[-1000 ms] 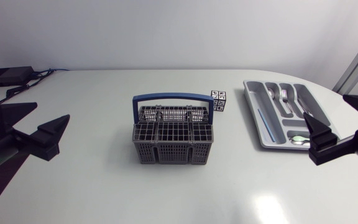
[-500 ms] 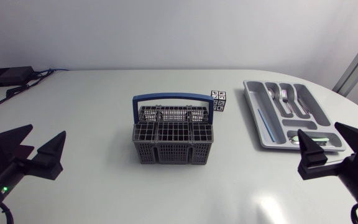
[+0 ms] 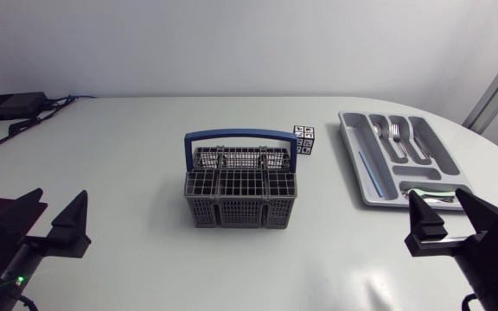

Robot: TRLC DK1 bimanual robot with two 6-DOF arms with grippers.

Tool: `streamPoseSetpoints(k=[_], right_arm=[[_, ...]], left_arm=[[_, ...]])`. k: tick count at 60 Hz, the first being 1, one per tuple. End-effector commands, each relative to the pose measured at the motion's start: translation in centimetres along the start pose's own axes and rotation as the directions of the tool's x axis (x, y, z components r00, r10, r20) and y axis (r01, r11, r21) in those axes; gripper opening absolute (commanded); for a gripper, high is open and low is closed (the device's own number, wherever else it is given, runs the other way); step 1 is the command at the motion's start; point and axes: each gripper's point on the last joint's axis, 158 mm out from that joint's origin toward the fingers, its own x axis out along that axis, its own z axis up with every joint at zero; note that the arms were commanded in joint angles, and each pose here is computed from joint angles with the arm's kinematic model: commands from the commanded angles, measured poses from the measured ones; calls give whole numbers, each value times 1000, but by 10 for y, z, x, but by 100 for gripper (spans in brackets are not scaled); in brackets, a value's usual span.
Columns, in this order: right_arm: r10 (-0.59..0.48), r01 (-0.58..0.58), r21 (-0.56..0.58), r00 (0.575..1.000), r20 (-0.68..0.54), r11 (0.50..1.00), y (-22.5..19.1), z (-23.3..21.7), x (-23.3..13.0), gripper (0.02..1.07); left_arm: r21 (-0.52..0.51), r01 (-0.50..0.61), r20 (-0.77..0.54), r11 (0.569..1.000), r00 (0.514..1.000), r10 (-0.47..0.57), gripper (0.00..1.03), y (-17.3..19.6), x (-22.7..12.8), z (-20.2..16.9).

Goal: Transfer all utensils from the basket to the drawer tray.

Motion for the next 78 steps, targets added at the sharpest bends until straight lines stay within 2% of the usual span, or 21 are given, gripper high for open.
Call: streamPoseSetpoints(k=[1,78], right_arm=[[-2,2,29,1000,2,1000,0,-4,1,102],[-2,2,29,1000,2,1000,0,-4,1,102]], left_arm=[[-26,-10,-37,1000,999,9,98,2,2,-20],[-26,-10,-37,1000,999,9,99,2,2,-20]])
